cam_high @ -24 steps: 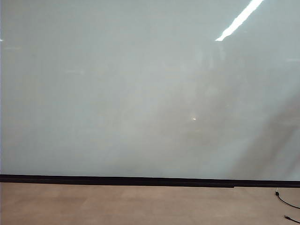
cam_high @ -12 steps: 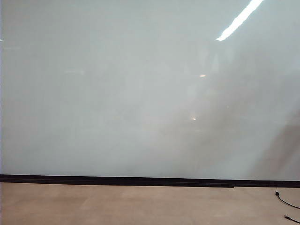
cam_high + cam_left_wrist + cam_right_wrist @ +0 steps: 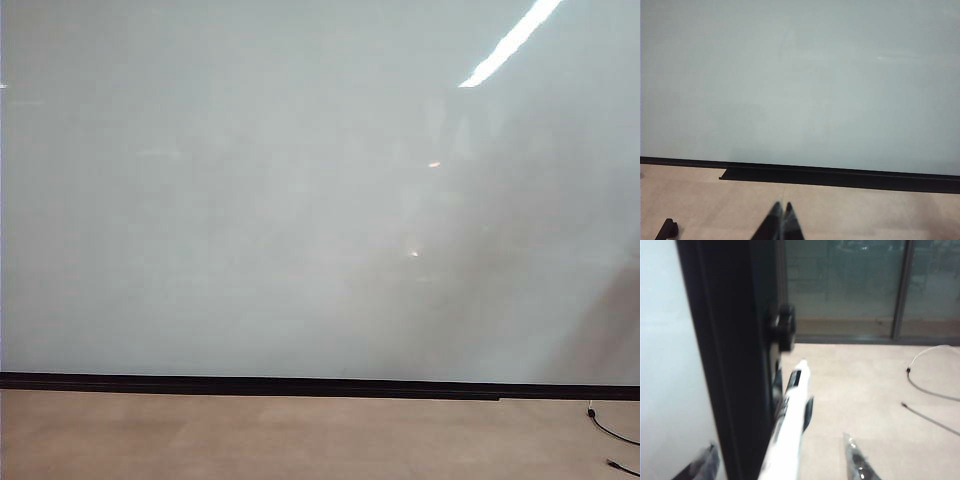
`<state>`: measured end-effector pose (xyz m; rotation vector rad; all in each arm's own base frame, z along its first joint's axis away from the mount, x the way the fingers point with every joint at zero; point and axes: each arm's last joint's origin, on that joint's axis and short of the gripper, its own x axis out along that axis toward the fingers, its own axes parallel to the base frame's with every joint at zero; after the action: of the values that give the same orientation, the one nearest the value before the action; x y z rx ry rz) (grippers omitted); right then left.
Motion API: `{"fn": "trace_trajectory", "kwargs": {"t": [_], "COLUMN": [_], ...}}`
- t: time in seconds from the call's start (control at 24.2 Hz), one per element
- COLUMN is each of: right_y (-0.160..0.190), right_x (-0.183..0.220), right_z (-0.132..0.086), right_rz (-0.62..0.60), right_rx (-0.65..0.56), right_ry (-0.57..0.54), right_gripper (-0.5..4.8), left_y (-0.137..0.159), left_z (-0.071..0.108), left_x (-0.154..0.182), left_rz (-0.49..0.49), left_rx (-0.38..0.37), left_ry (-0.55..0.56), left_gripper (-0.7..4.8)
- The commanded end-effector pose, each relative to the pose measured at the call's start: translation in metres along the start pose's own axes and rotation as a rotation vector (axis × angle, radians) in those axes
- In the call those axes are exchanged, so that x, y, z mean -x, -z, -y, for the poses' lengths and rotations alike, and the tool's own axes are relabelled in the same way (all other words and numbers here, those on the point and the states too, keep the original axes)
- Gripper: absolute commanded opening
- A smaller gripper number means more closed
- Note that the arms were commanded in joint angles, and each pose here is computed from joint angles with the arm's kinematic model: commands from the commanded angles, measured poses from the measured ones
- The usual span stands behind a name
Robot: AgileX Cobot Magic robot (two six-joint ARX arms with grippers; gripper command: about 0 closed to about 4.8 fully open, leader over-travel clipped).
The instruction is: Pick up the pen on the shelf to the right of the whiteboard and draw a cross mark.
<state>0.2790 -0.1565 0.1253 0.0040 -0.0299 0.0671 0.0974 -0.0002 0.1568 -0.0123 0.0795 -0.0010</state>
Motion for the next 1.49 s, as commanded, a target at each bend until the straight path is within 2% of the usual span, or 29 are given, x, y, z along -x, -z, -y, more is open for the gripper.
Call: {"fn": "trace_trajectory", "kwargs": {"t": [0.04,0.7,0.83,1.08,1.24,1.49], "right_y": [-0.008,0.0,-0.002,-0.004,-0.004,-0.003], "right_x": [-0.004,-0.016,-0.017,-0.02,-0.02,-0.019], "right_z": [0.002,0.006,0.007,0.007,0.008,0.007], "right_rz": [0.036,0.031,0.037,0.045,0.046,0.043], "right_rx": [0.023,0.007,0.011,0.01,0.01,0.006], "right_ry": [-0.017,-0.044,-0.045,-0.039,-0.038,-0.058], "right_gripper": [3.23,3.22,3.04,3.0,2.6,2.6], "left_y": [-0.002,-0.002,-0.002,-0.002,-0.002,-0.002], "left_z": [0.0,0.0,0.0,0.0,0.0,0.0], "left_x": [0.0,0.0,0.0,0.0,0.0,0.0], "left_rz": [0.009,0.01,0.01,0.01,0.01,0.01], "left_rx": [-0.004,-0.004,-0.005,-0.005,-0.004,-0.004], "left_ry": [0.004,0.004,0.004,0.004,0.004,0.004], "left_gripper": [-0.04,-0.05,-0.04,-0.04,-0.04,-0.04]}}
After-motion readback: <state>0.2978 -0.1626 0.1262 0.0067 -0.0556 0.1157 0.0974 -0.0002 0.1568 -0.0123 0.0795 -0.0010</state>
